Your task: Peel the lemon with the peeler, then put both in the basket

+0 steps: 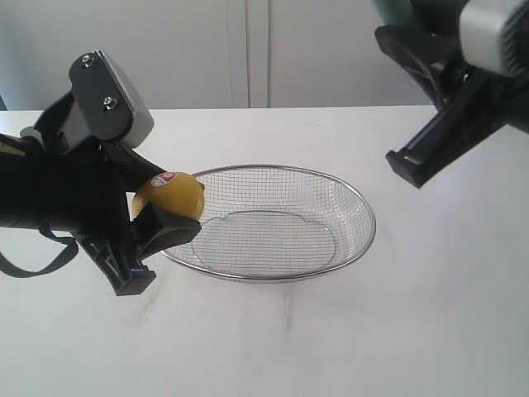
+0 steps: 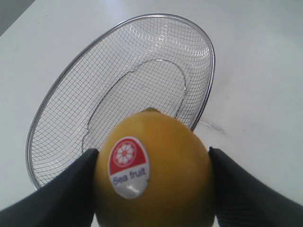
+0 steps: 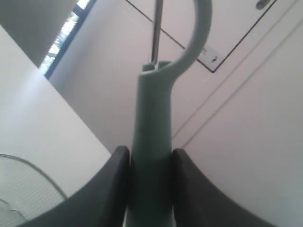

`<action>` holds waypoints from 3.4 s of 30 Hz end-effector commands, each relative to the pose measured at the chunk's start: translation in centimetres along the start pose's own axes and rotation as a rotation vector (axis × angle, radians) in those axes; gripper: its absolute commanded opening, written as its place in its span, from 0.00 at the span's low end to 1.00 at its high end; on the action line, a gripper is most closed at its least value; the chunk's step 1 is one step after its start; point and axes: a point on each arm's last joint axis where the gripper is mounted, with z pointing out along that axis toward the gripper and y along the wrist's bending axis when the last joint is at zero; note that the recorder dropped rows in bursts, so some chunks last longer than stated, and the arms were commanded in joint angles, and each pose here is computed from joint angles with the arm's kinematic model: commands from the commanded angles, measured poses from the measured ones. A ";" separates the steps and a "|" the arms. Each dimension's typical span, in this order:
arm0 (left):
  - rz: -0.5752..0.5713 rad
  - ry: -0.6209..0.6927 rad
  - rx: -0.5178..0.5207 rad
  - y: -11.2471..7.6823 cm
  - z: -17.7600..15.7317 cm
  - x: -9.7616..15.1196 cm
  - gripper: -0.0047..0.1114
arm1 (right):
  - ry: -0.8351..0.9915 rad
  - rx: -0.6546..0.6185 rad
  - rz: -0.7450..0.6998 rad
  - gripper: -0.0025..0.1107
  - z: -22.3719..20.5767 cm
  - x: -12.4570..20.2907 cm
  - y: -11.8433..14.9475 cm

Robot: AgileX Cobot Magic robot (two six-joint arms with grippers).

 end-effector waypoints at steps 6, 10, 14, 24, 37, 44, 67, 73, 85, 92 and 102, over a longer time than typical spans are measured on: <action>-0.017 -0.010 0.007 -0.2 -0.1 0.0 0.04 | 0.164 0.110 0.230 0.02 4.5 2.2 -0.9; -0.017 -0.010 0.007 -0.2 -0.1 0.0 0.04 | 0.339 0.186 0.319 0.02 6.5 4.5 -1.7; -0.023 -0.013 0.007 -0.2 -0.1 -0.1 0.04 | 0.624 0.323 0.157 0.02 8.0 7.3 -2.6; -0.041 -0.021 0.009 -0.2 -0.1 -0.1 0.04 | 0.540 0.023 0.206 0.02 11.2 8.6 1.2; -0.041 -0.022 0.007 -0.2 -0.1 -0.2 0.04 | 0.610 -0.620 0.570 0.02 13.0 8.0 3.9; -0.042 -0.023 0.008 -0.2 -0.1 -0.2 0.04 | 0.958 -0.401 0.523 0.02 15.2 10.5 1.3; -0.042 -0.023 0.008 -0.2 -0.1 -0.2 0.04 | 1.061 -0.509 0.523 0.02 19.5 18.2 7.7; -0.042 -0.023 0.008 -0.2 -0.1 -0.2 0.04 | 1.051 -0.519 0.504 0.09 19.6 18.0 8.1; -0.042 -0.023 0.008 -0.2 -0.1 -0.2 0.04 | 1.043 -0.509 0.517 0.56 19.6 17.8 7.9; -0.042 -0.022 0.009 -0.2 -0.1 -0.2 0.04 | 0.943 -0.468 0.511 0.59 18.9 14.3 5.7; -0.042 -0.019 0.013 -0.3 -0.1 -0.1 0.04 | 0.768 -0.432 0.491 0.59 14.5 6.0 1.0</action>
